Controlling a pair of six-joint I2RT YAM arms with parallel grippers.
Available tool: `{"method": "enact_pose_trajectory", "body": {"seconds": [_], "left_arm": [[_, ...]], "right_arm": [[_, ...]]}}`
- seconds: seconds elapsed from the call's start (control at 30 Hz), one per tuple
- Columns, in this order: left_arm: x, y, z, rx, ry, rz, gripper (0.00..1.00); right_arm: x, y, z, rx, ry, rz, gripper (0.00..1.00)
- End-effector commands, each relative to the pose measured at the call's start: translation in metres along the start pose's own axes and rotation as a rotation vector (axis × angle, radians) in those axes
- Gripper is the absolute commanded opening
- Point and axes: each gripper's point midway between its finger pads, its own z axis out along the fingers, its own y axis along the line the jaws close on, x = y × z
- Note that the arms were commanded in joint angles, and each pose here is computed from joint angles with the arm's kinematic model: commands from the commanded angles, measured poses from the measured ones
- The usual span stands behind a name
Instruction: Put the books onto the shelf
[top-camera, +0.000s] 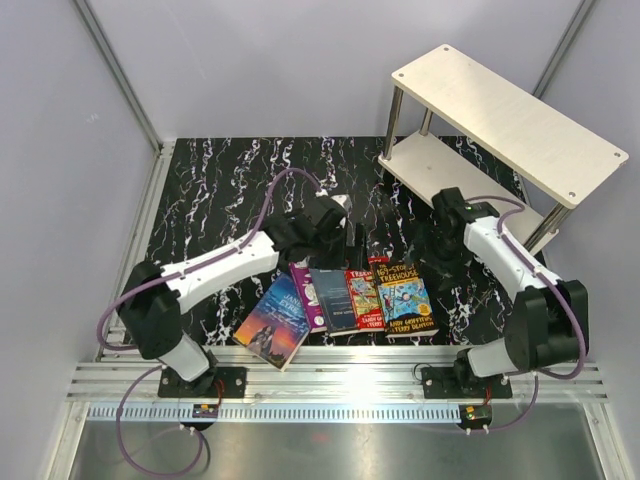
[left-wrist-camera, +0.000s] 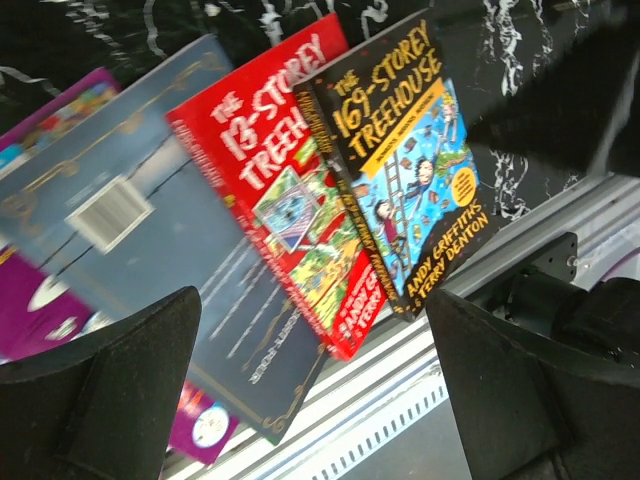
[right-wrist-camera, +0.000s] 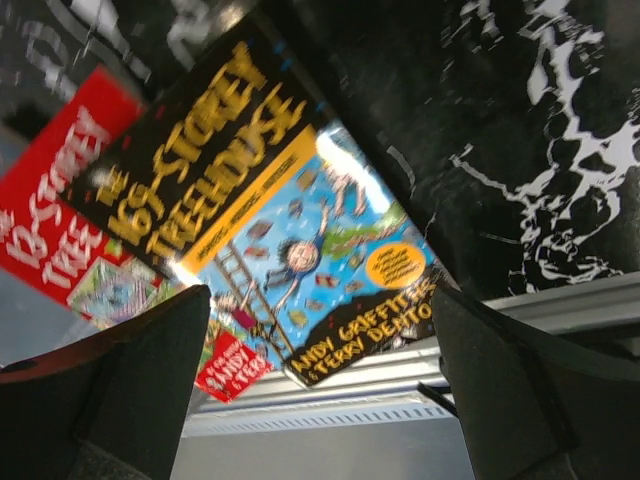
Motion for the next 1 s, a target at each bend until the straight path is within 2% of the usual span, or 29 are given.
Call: {"method": "enact_pose_trajectory", "body": {"seconds": [0.0,0.2,0.43,0.63,0.8,0.9,0.97], "left_arm": [[-0.014,-0.039,-0.003,0.139,-0.016,0.037,0.99],[-0.008,-0.053,0.019,0.173,0.041,0.041,0.99],[0.012,-0.062,0.051,0.186,0.137,0.03,0.99],[0.035,-0.053,0.074,0.153,0.209,0.018,0.99],[0.05,-0.048,0.09,0.145,0.254,0.009,0.99],[0.055,-0.05,0.097,0.15,0.27,0.003,0.99],[0.058,-0.053,0.099,0.158,0.28,0.003,0.99]], "right_arm": [[-0.025,-0.015,0.021,-0.039,0.005,0.159,1.0],[-0.033,-0.011,0.05,-0.063,0.067,0.17,1.0],[-0.003,-0.024,0.079,-0.041,0.142,0.224,1.0],[0.016,-0.035,0.095,-0.018,0.184,0.236,1.0],[0.033,-0.027,0.108,-0.081,0.243,0.292,1.0],[0.035,-0.015,0.107,-0.144,0.26,0.327,0.95],[0.043,-0.011,0.106,-0.175,0.292,0.34,0.84]]}}
